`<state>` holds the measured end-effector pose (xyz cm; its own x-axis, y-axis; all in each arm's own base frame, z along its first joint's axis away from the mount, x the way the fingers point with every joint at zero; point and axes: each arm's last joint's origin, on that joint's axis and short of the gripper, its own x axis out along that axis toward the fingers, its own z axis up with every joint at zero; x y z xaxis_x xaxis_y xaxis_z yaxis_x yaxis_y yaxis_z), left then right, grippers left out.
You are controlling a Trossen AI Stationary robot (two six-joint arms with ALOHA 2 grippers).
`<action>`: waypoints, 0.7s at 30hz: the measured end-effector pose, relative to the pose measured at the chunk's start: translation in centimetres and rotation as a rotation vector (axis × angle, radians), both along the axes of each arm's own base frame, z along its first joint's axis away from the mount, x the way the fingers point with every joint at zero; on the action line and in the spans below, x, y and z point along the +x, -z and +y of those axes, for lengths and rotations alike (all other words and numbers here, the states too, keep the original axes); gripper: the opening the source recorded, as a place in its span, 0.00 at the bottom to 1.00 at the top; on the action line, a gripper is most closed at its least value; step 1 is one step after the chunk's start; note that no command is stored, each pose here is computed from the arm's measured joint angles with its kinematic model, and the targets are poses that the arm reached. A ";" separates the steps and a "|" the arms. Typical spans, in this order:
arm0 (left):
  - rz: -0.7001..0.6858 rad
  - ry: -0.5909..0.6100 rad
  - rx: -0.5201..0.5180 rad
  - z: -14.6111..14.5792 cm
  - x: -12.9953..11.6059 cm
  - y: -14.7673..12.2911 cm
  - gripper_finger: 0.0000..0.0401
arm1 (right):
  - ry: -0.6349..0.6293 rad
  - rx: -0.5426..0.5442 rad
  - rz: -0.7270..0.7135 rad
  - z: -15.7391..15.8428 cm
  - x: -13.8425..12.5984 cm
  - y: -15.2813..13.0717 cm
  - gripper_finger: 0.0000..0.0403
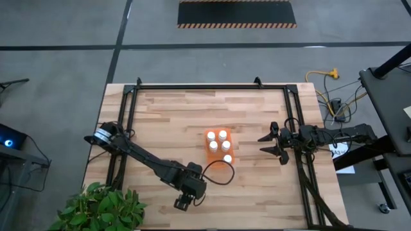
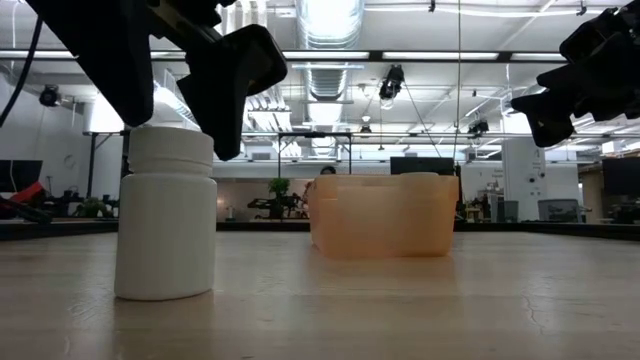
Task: Pick and place pill bottles into a basket
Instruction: Put the white pill bottle into the orange bin
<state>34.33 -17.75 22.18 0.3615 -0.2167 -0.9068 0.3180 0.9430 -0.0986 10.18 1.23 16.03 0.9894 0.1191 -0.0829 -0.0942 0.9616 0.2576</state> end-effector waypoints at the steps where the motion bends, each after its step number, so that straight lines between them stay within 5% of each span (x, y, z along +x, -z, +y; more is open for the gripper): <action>1: -0.002 0.000 -0.001 0.0 0.0 0.1 0.66 | 0.000 0.000 0.000 0.0 0.0 0.0 0.48; 13: 0.025 0.008 -0.011 0.2 -0.4 1.5 0.65 | 0.000 0.000 0.000 0.0 0.0 0.0 0.48; 21: 0.007 0.006 -0.021 0.1 -0.3 1.4 0.53 | 0.000 0.000 0.000 0.0 0.0 0.0 0.48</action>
<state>34.08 -17.61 20.76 0.3541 -0.2376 -0.9045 0.3232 0.9387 -0.1201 10.18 1.23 16.02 0.9894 0.1191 -0.0829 -0.0942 0.9616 0.2576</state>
